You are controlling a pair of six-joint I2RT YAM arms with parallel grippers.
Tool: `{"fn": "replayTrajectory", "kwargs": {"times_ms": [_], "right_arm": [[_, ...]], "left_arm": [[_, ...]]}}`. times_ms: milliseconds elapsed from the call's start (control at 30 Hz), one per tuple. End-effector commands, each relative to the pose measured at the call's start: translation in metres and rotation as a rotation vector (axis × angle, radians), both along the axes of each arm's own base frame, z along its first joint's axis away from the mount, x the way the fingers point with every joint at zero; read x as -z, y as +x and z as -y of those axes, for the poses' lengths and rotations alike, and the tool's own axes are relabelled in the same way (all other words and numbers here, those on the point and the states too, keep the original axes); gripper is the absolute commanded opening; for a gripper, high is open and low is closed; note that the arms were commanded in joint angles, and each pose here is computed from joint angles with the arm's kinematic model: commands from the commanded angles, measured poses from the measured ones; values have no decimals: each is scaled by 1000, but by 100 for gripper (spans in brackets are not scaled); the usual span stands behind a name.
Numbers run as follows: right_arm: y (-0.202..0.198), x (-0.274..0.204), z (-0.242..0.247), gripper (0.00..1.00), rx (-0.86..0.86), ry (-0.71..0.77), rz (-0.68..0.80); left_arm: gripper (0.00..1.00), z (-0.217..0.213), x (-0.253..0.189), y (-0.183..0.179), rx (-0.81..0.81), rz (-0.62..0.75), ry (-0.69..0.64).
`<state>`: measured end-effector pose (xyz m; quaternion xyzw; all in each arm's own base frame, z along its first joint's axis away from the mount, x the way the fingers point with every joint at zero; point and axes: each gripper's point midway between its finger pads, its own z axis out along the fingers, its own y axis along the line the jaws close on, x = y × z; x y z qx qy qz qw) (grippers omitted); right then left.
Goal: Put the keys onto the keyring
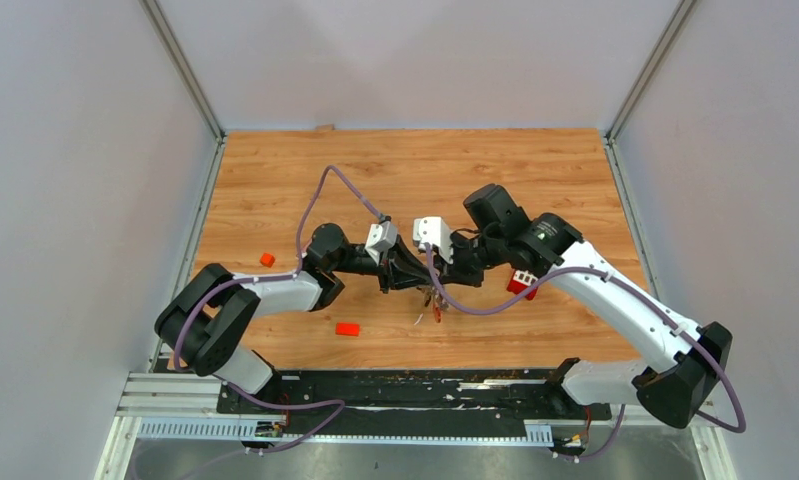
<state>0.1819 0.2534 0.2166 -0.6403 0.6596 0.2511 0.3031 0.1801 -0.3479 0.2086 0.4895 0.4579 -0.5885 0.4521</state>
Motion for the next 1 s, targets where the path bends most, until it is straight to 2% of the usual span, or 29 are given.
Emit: {"fn": "replayTrajectory", "kwargs": {"times_ms": [0, 400, 633, 833, 967], "right_arm": [[4, -20, -14, 0, -34, 31, 66], [4, -4, -8, 0, -38, -44, 61], [2, -6, -12, 0, -48, -42, 45], [2, -9, -13, 0, -47, -32, 51], [2, -10, -13, 0, -48, -26, 52]], "left_arm": [[24, 5, -11, 5, 0, 42, -22], [27, 4, -16, 3, 10, 50, -37], [10, 5, -10, 2, 27, 43, -21], [14, 5, -6, 2, 30, 36, -11], [0, 6, -4, 1, 36, 31, -6]]}}
